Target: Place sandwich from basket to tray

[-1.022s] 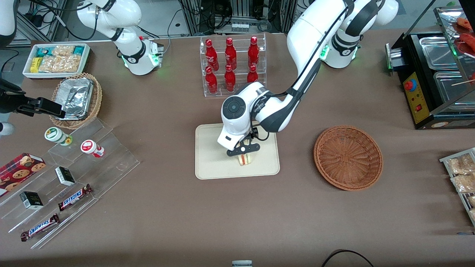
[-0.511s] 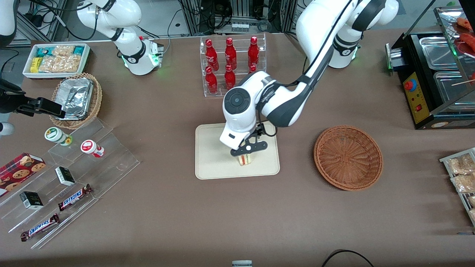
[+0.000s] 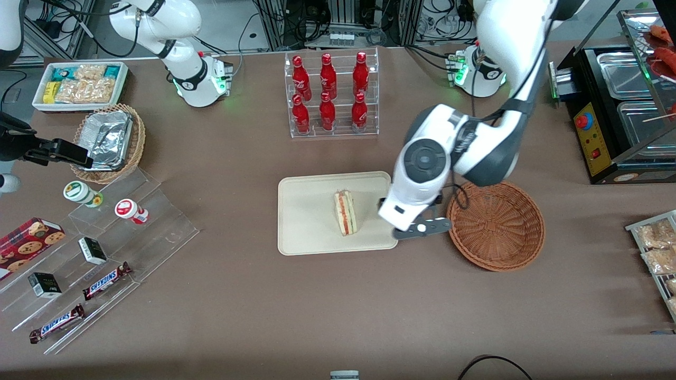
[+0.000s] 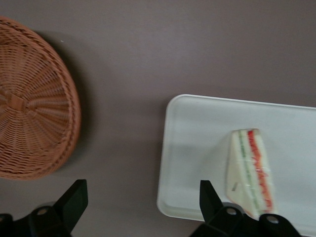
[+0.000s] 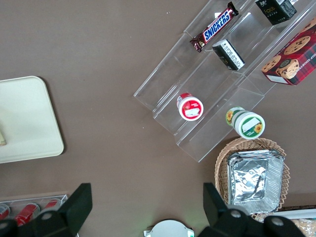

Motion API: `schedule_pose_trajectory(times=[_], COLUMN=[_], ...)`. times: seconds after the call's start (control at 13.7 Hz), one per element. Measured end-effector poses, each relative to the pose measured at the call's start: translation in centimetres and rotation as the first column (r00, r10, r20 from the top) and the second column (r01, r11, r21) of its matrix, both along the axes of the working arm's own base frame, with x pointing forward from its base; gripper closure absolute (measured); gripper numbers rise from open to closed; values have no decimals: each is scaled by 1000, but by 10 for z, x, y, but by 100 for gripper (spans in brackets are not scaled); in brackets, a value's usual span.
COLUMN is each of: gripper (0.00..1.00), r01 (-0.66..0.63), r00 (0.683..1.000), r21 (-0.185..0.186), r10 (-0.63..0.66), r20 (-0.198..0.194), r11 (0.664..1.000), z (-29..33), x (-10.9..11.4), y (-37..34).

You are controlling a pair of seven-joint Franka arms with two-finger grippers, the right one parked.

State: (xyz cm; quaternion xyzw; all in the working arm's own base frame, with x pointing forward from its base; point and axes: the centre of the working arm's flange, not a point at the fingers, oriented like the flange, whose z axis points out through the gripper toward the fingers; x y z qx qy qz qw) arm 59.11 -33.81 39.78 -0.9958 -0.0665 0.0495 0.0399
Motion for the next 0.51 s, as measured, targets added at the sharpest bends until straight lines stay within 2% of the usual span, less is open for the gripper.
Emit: schedule_pose_trajectory(times=[0.22,0.36,0.51], gripper=[0,0,0], r01=[63,97,132], r00=[998,995,991], r21=[-35,-63,-74], r10=[-64,-99,-134], r20=[-20,-20,-28], r11=[997,993,989], z=[14,34,53], x=[-2,-5,-11], y=[66,114,159])
